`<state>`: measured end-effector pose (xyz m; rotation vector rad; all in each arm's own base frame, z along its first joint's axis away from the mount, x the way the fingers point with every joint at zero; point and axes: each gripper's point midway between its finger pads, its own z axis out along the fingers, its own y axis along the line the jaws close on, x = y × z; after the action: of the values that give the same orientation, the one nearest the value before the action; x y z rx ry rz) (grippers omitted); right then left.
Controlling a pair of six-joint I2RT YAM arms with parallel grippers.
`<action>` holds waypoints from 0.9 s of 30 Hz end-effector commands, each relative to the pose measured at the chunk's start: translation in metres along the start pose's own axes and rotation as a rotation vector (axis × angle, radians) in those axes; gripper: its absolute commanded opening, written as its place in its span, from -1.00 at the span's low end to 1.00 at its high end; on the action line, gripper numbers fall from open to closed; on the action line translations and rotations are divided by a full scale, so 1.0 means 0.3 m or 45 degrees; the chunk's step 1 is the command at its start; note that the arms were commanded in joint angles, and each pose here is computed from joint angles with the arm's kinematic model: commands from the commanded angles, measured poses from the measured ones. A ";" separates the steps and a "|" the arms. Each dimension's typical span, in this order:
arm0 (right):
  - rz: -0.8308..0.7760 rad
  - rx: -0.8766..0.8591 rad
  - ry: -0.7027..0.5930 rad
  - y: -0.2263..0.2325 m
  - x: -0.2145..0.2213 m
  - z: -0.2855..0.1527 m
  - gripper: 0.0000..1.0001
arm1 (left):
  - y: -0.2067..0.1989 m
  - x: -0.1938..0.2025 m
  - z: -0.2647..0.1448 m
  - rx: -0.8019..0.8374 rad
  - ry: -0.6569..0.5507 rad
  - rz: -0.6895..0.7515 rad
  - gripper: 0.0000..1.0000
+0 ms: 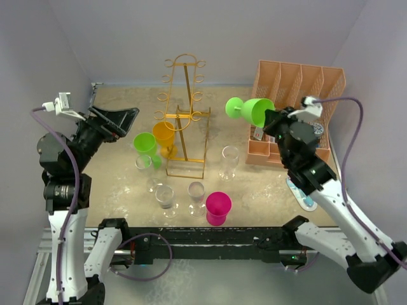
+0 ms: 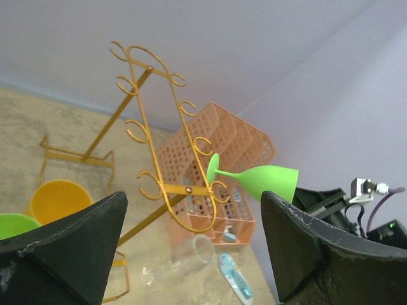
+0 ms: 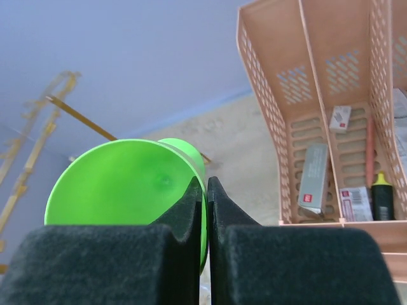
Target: Place the wine glass upside down on the wine glass rack
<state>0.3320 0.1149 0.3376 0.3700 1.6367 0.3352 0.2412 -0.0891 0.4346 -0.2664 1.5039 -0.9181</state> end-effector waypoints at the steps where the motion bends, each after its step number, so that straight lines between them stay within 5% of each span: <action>1: 0.293 -0.137 -0.225 0.034 -0.164 -0.106 -1.00 | -0.175 -0.071 0.016 0.271 -0.024 -0.130 0.65; 7: 0.496 -0.373 -0.344 0.077 -0.272 -0.244 -1.00 | -0.275 -0.130 0.029 0.505 -0.066 -0.339 0.64; 15: 0.702 -0.673 -0.406 0.183 -0.387 -0.358 -1.00 | -0.299 -0.185 0.047 0.564 -0.129 -0.507 0.64; 27: 0.883 -0.732 -0.257 0.293 -0.372 -0.282 -1.00 | -0.300 -0.163 0.173 0.597 -0.073 -0.573 0.61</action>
<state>0.2687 0.1449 0.4419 0.4453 1.2086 1.0687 0.2645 -0.1225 0.5157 -0.3410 1.2146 -1.5063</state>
